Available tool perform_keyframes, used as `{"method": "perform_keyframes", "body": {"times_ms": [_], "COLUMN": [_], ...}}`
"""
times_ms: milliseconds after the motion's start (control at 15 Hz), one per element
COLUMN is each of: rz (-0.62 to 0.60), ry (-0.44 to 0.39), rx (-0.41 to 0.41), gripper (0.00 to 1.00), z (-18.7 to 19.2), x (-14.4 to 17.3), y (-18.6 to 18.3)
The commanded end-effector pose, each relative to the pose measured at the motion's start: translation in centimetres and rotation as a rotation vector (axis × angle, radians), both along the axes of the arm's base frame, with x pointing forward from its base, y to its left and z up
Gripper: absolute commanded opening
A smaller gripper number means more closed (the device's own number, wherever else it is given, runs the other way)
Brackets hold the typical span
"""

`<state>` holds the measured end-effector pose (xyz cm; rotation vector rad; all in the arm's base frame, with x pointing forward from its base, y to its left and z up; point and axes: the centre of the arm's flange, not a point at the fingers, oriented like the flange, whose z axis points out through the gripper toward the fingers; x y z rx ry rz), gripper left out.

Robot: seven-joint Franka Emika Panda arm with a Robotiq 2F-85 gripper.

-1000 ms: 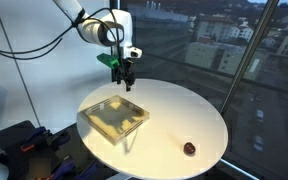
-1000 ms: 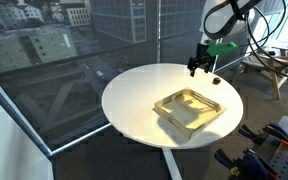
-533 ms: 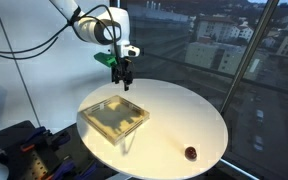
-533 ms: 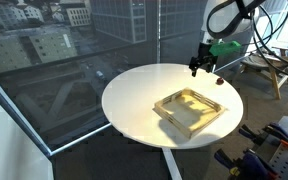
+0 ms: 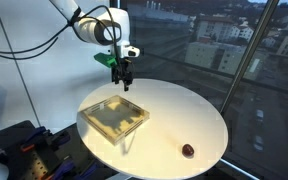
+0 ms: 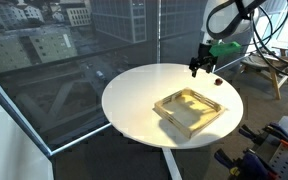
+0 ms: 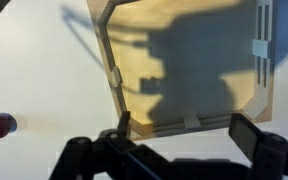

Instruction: Remove the plum from the wooden tray and place it on the table

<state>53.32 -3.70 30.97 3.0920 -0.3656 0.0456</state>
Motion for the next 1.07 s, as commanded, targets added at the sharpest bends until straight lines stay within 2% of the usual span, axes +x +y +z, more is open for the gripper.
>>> {"method": "perform_keyframes", "body": {"times_ms": [0,467,1000], "rz": [0.0,0.004,0.03], "ry": [0.0,-0.002,-0.02], "rx": [0.0,0.002,0.004], "gripper": [1.0,1.0,1.0], "z": [0.0,0.7,2.7], "x": [0.0,-0.2,-0.7], "y": [0.0,0.3,2.1]}}
